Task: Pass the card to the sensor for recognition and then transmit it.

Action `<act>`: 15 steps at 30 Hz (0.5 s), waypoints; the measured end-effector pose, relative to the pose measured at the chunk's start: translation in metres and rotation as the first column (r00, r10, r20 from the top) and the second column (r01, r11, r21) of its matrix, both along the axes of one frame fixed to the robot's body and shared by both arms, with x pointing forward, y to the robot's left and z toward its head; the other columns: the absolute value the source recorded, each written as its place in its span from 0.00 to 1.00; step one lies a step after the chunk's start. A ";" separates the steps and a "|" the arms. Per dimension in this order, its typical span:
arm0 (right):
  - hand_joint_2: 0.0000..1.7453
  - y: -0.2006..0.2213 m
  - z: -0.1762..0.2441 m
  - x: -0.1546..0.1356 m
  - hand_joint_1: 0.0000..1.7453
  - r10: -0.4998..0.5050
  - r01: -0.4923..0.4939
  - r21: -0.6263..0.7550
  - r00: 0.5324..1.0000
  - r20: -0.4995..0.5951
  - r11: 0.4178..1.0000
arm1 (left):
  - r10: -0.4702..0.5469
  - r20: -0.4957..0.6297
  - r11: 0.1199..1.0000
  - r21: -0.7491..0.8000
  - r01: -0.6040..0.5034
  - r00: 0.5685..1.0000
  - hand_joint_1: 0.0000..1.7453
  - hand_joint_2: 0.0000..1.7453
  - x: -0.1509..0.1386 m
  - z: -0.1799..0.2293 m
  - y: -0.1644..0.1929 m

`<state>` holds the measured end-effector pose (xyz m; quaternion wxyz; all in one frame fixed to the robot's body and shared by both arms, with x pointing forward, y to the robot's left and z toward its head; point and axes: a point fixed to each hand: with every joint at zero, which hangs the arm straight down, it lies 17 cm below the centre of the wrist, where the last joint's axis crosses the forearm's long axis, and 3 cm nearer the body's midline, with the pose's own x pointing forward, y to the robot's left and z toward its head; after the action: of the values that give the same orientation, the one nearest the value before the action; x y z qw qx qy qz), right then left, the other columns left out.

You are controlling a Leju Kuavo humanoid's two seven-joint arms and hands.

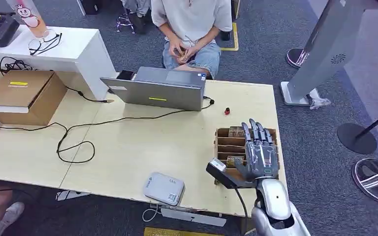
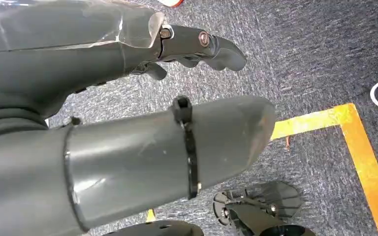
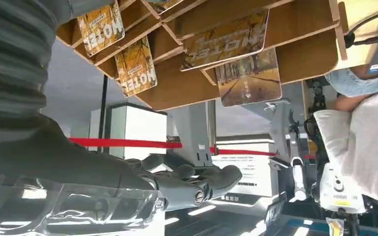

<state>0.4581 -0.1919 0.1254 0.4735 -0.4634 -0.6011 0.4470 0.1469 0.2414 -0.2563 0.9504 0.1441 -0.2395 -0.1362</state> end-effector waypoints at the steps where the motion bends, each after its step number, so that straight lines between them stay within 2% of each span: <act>1: 1.00 0.000 0.000 0.000 0.02 0.000 0.000 0.000 1.000 0.000 1.000 | 0.000 0.000 1.000 0.000 0.000 1.000 0.00 0.00 0.000 0.000 0.000; 15: 1.00 0.000 -0.002 -0.001 0.08 0.000 0.000 -0.001 1.000 -0.004 1.000 | -0.001 -0.003 1.000 -0.001 0.001 1.000 0.00 0.00 0.000 0.000 0.000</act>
<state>0.4569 -0.1919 0.1234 0.4745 -0.4626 -0.5999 0.4483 0.1465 0.2411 -0.2565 0.9508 0.1432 -0.2383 -0.1366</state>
